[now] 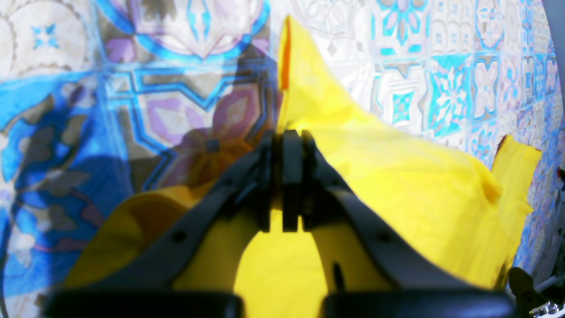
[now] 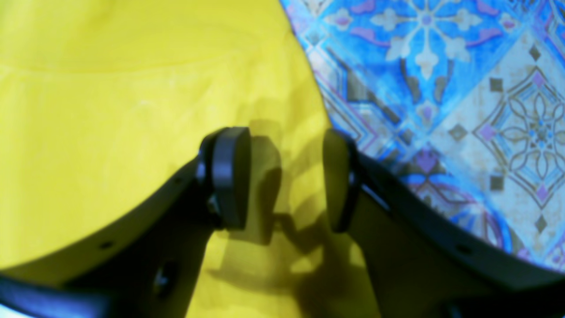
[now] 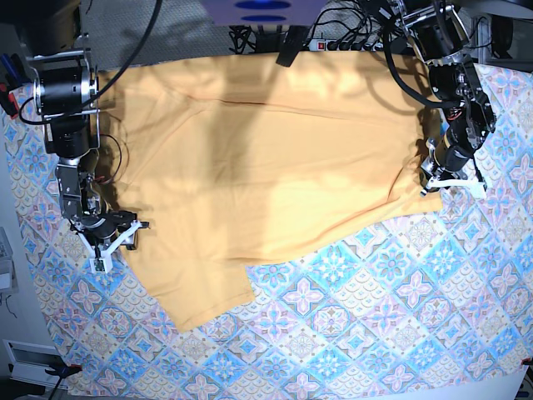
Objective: Fold the T-shirt properly
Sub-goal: 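Hold the shirt sides with both grippers, adjusting the right gripper's pinch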
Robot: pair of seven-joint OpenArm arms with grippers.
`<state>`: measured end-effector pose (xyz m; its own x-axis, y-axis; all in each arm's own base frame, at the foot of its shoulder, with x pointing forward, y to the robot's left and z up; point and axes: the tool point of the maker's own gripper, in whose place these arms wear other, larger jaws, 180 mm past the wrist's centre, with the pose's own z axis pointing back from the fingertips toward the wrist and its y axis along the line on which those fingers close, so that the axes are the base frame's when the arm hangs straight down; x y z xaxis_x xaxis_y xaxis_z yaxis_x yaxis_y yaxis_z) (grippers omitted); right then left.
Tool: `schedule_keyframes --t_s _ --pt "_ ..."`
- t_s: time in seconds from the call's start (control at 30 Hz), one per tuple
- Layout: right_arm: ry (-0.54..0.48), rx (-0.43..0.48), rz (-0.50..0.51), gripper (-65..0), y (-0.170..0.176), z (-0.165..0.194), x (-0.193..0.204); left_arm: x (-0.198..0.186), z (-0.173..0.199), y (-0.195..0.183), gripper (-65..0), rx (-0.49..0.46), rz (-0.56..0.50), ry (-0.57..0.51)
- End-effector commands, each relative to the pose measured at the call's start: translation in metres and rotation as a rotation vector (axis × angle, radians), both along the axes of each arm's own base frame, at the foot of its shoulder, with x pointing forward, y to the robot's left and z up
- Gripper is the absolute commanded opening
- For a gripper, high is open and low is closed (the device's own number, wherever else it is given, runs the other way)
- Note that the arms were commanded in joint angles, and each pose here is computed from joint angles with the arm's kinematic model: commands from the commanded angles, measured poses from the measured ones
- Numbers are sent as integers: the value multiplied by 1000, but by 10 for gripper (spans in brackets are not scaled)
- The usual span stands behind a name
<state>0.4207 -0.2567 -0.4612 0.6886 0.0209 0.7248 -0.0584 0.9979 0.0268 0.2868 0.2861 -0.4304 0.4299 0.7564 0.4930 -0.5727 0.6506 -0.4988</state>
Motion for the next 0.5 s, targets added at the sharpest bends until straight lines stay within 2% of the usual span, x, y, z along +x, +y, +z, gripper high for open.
schedule_keyframes --t_s 0.0,0.17,0.37,0.47 --pt "-57 -6 -12 -390 -10 17 14 9 14 8 -650 25 0 -42" --pt "-9 -1 -56 -390 -21 -6 -3 8 13 8 -650 25 0 -40" --pt "-4 -1 -62 -394 -23 -11 -8 8 13 8 -650 25 -1 -39" --pt "-1 1 -62 -449 -22 -11 -8 8 13 8 -650 25 -1 -39"
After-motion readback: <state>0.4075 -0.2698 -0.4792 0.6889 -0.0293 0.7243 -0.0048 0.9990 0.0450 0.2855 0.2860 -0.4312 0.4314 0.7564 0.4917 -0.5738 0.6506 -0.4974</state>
